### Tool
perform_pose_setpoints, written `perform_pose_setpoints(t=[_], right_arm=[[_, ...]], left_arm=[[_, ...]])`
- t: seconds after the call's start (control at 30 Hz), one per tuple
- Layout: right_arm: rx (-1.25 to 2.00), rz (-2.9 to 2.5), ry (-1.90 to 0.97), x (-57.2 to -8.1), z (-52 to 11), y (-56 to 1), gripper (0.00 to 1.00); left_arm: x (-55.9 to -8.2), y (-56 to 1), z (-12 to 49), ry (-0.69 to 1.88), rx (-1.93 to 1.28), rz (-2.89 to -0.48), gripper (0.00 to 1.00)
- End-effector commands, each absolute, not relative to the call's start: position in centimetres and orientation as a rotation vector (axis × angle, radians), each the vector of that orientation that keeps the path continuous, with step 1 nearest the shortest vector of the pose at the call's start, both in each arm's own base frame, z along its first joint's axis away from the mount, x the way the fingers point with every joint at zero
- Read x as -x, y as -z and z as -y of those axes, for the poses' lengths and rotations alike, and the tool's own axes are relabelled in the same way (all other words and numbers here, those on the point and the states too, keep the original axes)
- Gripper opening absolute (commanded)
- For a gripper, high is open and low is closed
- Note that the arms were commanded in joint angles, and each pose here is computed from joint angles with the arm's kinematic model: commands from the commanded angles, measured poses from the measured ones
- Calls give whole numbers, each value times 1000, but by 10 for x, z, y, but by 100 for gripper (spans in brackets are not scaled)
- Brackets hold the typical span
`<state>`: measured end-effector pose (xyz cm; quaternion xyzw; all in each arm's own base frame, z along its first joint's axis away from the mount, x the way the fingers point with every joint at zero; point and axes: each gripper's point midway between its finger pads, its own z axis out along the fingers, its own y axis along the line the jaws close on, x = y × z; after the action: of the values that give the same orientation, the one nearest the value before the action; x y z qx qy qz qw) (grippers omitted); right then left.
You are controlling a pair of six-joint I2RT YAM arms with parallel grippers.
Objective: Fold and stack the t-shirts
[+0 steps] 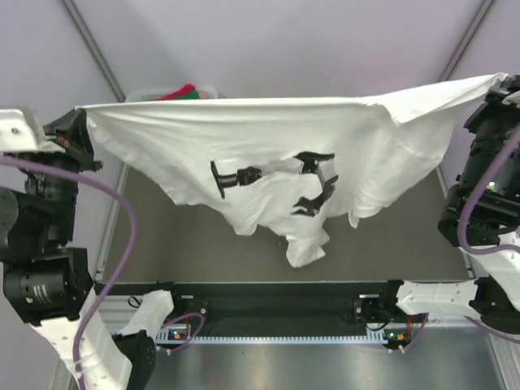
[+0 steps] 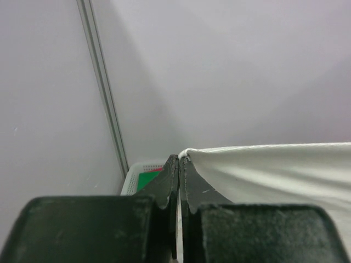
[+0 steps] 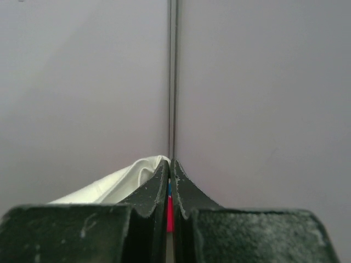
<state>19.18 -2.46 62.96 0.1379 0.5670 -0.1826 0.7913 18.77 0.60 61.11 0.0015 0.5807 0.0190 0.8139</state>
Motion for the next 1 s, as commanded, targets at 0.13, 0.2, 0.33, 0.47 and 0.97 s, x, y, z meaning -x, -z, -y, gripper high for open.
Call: perform_pose_setpoints(t=[0.13,0.2,0.33,0.47,0.97], right_arm=[[-305,-1281,595,-212,19,-585,0],[-371,-1273,525,-220,17,-572,0],[-217,-1416,573,-280,12,-501,0],[-205,-1496,584,-315,6,-429,0],[-172,-1743,567,-427,-19,-287,0]], left_arm=[[-247,-538,-40,-156,83,-1404,0],[-267,-502,-44,-156,84,-1493,0],[-301,-425,-39,-102,37,-1704,0],[-329,-352,-47,-124,7,-1879,0],[-390,-215,-59,-127,-85,-2167,0]])
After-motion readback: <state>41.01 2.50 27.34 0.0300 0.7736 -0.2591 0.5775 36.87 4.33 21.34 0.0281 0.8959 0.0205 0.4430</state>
